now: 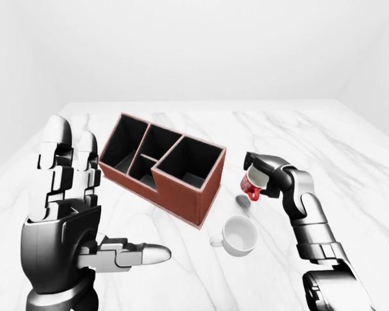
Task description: Pick up the red mug and place it to the right of the caddy.
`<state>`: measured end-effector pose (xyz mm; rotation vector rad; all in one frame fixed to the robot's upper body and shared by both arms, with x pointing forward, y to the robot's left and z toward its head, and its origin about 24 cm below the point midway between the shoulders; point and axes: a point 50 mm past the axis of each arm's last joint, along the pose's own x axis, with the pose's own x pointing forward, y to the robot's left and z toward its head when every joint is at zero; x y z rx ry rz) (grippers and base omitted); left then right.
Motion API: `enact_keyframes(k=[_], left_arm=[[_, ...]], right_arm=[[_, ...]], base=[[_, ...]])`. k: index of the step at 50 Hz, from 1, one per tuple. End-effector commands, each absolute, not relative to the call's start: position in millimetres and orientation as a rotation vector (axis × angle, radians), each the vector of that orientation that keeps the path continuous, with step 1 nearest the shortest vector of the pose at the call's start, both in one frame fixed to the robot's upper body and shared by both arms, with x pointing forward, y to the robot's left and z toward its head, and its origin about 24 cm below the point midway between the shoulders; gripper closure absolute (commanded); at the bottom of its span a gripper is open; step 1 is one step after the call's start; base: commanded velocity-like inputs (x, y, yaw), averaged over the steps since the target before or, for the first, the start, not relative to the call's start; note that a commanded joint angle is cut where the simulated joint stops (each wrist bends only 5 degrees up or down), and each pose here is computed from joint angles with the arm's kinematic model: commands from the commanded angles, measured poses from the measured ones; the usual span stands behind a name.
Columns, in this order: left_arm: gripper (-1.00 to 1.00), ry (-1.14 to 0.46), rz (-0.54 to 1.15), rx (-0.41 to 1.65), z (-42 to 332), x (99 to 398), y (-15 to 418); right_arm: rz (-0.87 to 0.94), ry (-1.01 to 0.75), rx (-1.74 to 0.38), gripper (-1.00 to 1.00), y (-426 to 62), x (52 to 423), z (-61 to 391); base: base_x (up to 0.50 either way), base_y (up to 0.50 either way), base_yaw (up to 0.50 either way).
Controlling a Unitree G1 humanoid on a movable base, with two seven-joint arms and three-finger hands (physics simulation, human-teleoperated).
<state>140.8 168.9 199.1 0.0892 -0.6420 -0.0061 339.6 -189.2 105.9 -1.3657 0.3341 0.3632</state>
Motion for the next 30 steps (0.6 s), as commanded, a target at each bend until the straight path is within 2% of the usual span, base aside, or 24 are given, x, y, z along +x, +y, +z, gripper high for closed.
enact_keyframes(k=[1,11,30], left_arm=[[-1.0,-0.637,-0.007,0.087,198.5,140.5,169.1],[-1.0,-0.635,-0.012,0.081,198.2,140.5,168.2],[-1.0,-0.633,-0.011,0.071,198.2,140.2,169.6]], right_arm=[[0.414,0.358,-1.337,1.0,-182.2,343.1,95.8],[0.435,0.334,-1.33,1.0,-171.8,346.4,98.1],[0.53,0.466,-1.245,1.0,-174.9,358.7,74.3]], base=[[0.0,0.0,0.0],[0.0,0.0,0.0],[0.0,0.0,0.0]])
